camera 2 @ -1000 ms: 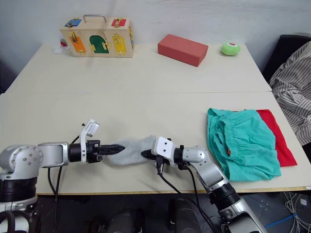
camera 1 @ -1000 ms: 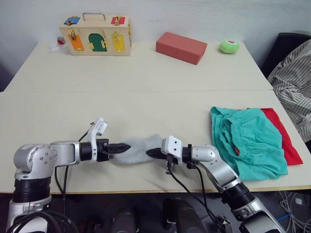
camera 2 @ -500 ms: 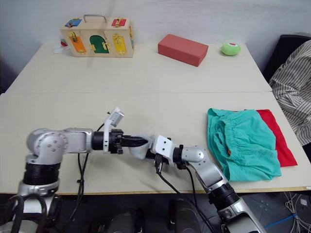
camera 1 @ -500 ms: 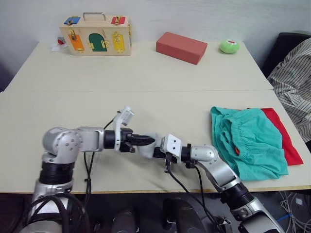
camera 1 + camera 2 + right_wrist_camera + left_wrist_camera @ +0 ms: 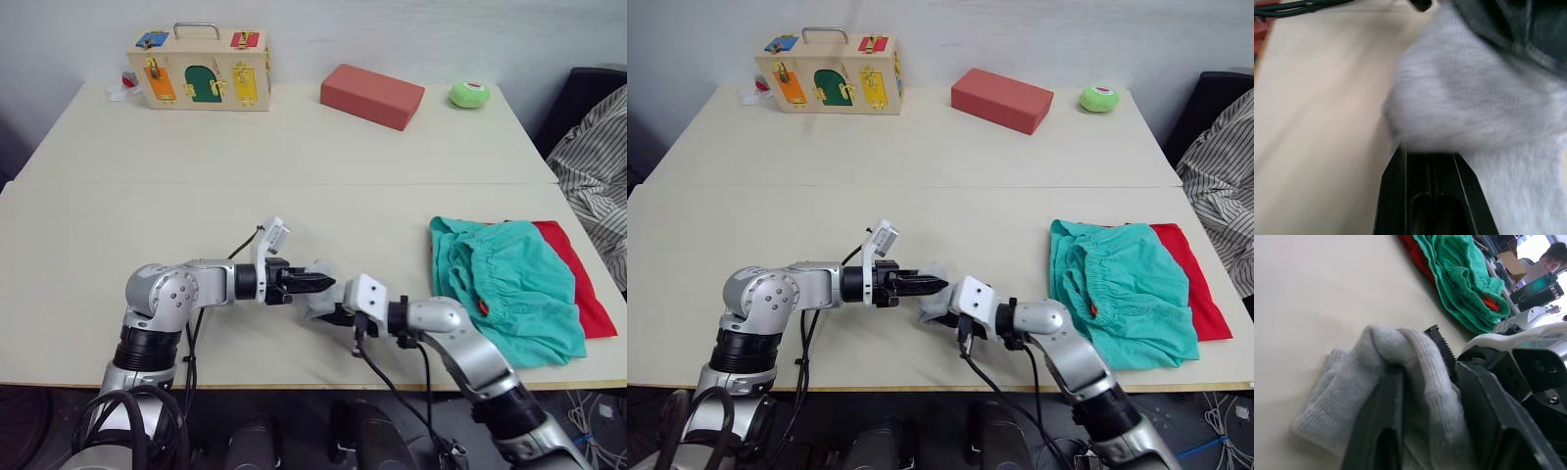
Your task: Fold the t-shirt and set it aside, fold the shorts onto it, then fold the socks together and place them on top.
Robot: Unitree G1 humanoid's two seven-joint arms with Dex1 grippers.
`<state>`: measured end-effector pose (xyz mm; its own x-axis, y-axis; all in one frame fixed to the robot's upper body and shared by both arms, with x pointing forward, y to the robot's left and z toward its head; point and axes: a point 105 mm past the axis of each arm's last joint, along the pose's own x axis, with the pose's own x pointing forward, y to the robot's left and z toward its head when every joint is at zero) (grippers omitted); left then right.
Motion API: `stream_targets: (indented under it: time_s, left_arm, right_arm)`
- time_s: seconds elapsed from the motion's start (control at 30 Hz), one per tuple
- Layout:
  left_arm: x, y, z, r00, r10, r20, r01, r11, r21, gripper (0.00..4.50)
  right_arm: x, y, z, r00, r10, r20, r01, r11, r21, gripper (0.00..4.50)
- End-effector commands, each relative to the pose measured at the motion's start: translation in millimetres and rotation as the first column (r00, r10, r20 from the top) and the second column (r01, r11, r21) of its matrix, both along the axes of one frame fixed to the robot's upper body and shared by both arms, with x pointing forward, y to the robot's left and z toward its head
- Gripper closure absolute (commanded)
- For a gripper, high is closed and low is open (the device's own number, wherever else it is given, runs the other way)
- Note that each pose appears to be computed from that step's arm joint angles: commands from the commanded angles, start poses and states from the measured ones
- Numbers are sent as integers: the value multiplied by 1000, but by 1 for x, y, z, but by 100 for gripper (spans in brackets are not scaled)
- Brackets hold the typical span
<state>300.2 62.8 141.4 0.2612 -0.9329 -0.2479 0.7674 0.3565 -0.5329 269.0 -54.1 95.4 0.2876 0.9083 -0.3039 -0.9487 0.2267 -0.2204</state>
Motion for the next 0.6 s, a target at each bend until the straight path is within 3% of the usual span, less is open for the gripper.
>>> stream_targets:
  time_s: [0.03,0.17,0.2,0.47,0.6]
  left_arm:
    - [-2,-3,9,997,-52,61,54,998,-32,140]
    - [-5,-5,12,987,-110,114,115,993,-39,13]
    - [-4,-5,12,984,-117,134,123,992,-38,3]
    - [-7,-4,21,901,-189,389,228,972,-55,3]
    - [-1,16,45,850,-108,515,208,968,-141,3]
  right_arm:
    - [-7,-15,19,1000,-8,23,8,999,32,450]
    - [-5,-43,22,993,-115,5,115,993,41,450]
    - [-4,-50,22,989,-145,5,145,989,39,450]
    - [-3,-99,12,942,-335,2,335,942,7,450]
    - [-4,-95,39,941,-339,-5,336,929,156,450]
